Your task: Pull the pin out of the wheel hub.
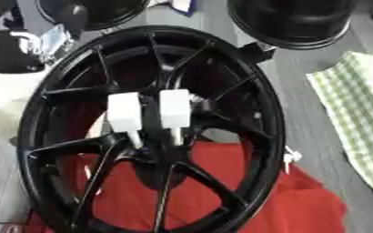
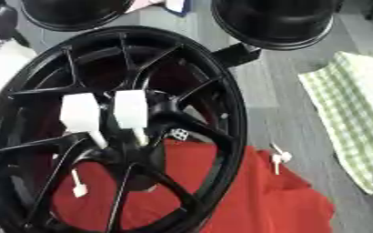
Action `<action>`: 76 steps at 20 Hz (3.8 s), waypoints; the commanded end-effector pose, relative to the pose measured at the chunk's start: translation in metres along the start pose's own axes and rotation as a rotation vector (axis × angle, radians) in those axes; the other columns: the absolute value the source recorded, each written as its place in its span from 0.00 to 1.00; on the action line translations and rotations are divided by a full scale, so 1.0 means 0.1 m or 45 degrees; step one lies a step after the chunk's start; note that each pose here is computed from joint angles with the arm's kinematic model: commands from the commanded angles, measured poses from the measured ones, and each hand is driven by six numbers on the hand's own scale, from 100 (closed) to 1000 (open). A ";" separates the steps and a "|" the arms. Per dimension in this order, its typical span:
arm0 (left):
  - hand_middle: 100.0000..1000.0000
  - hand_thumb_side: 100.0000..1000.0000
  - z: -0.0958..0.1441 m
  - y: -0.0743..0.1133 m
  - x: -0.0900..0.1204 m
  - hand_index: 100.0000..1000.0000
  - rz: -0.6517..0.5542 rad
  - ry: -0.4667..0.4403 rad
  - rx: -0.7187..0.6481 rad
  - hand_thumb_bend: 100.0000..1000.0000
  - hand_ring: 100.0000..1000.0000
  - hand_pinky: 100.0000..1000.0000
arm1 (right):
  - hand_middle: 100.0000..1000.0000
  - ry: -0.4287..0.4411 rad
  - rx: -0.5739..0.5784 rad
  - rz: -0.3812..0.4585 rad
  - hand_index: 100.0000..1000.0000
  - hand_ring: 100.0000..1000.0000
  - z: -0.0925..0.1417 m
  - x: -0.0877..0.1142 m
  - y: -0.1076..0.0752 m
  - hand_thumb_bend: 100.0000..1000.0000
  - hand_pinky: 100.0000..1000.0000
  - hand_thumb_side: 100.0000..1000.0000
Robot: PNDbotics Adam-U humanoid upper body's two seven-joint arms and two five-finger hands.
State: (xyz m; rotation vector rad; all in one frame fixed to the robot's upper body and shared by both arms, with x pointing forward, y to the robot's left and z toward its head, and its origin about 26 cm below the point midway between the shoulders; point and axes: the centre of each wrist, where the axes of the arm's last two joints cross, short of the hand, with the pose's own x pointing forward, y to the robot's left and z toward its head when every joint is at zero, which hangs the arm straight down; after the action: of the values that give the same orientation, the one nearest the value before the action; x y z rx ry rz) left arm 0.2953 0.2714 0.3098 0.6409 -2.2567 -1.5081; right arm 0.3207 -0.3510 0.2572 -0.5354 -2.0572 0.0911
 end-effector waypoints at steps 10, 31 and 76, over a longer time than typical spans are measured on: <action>0.70 0.65 -0.15 -0.14 -0.08 0.80 -0.216 -0.072 -0.331 0.09 0.71 0.75 | 0.58 -0.055 0.014 0.048 0.64 0.64 -0.05 0.13 -0.06 0.00 0.78 0.48; 0.80 0.66 0.00 0.17 -0.09 0.90 -0.131 0.453 -0.653 0.47 0.83 0.87 | 0.58 -0.031 -0.001 0.047 0.64 0.64 -0.02 0.07 -0.07 0.00 0.78 0.51; 0.80 0.57 -0.23 0.00 0.14 0.90 -0.015 0.615 -0.637 0.45 0.83 0.88 | 0.58 -0.004 -0.005 0.028 0.64 0.64 -0.01 0.00 -0.06 0.00 0.79 0.54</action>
State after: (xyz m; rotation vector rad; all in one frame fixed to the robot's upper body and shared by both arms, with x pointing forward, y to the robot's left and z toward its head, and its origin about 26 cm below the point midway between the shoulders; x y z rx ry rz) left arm 0.2962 0.2418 0.3095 0.6904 -1.4310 -1.6350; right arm 0.3215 -0.3527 0.2487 -0.5366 -2.0321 0.0915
